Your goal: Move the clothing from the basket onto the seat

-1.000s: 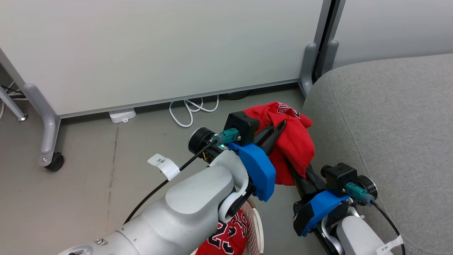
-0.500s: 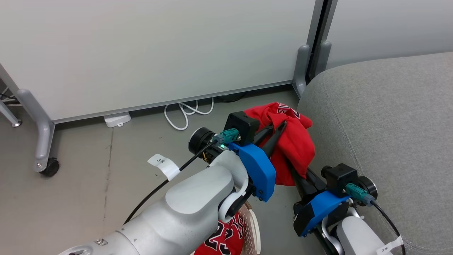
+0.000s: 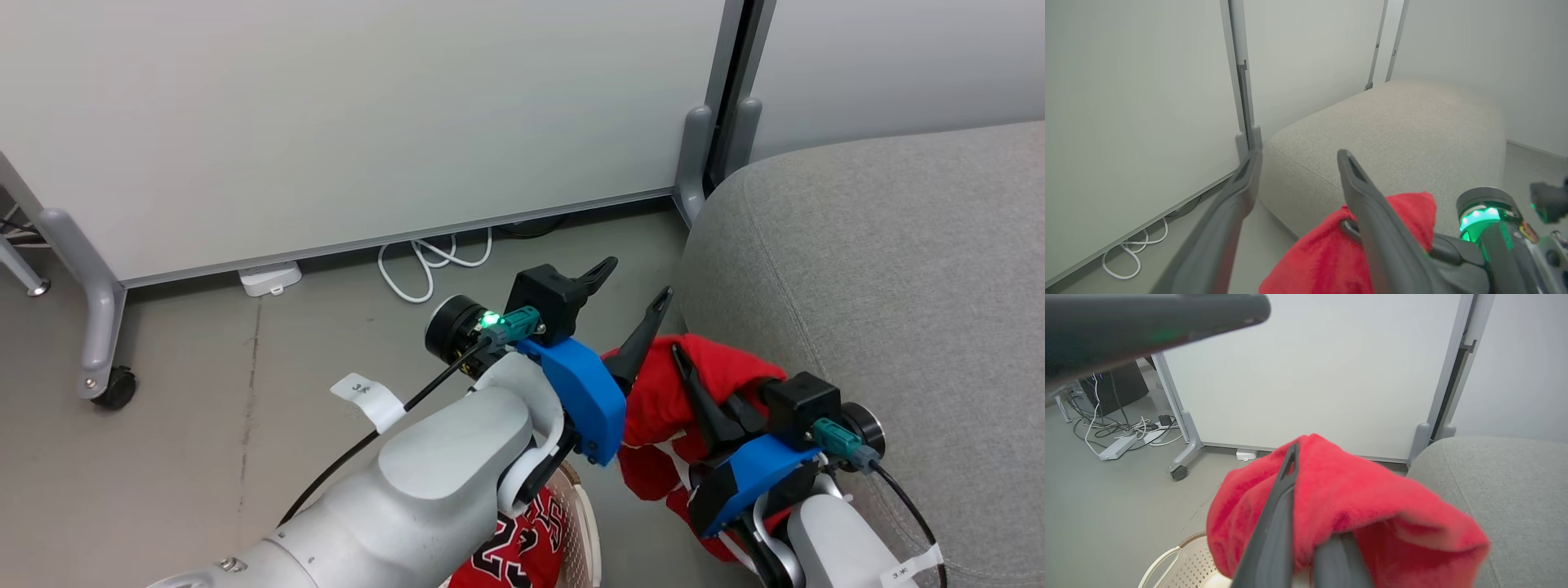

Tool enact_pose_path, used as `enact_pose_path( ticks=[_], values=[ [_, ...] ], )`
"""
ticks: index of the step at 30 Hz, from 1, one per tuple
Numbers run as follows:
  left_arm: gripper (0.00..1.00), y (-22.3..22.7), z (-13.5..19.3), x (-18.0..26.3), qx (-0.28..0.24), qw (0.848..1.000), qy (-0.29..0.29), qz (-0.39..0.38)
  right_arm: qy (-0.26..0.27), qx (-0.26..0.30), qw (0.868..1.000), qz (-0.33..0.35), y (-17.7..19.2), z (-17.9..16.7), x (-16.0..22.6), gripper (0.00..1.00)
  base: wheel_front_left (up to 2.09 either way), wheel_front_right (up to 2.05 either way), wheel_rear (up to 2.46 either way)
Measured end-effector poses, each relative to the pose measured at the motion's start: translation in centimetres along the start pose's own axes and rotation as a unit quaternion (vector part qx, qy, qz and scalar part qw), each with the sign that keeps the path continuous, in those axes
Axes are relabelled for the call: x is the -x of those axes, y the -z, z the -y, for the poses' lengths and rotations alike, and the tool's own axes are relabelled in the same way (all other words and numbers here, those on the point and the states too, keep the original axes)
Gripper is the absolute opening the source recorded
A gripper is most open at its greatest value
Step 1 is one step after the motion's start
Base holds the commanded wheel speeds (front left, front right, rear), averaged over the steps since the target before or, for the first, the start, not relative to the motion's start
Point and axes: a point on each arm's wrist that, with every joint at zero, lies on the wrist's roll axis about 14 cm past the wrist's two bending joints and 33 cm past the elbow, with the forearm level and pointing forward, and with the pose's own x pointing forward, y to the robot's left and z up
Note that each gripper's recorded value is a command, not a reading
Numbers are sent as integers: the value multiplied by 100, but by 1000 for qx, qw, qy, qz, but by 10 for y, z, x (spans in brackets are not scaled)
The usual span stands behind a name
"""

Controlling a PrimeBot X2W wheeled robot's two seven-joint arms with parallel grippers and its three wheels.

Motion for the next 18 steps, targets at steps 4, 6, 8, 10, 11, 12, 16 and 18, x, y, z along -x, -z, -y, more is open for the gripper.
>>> enact_pose_path(
  ticks=[4,6,8,10,11,12,16,18],
  values=[
    [100,9,-12,5,4,1000,-20,-1,5,1,1000,4,-2,3,-1,0,0,0,0],
    [100,5,-18,8,1,1000,-29,11,8,1,1000,3,-1,5,-1,0,0,0,0],
    [100,1,-24,13,2,999,-38,27,10,2,1000,6,-2,6,-1,0,0,0,0],
    [100,6,-29,22,8,998,-48,33,11,3,1000,8,-3,7,-2,0,0,0,0],
    [100,9,-33,28,13,998,-55,37,13,3,1000,7,-2,8,-2,0,0,0,0],
    [100,11,-38,33,14,997,-63,41,14,3,1000,6,-1,9,-1,0,0,0,0],
    [100,12,-48,53,18,994,-84,65,16,5,1000,10,-3,10,-3,0,0,0,0],
    [100,15,-51,63,22,993,-95,73,17,6,1000,10,-3,11,-2,0,0,0,0]
  ],
)
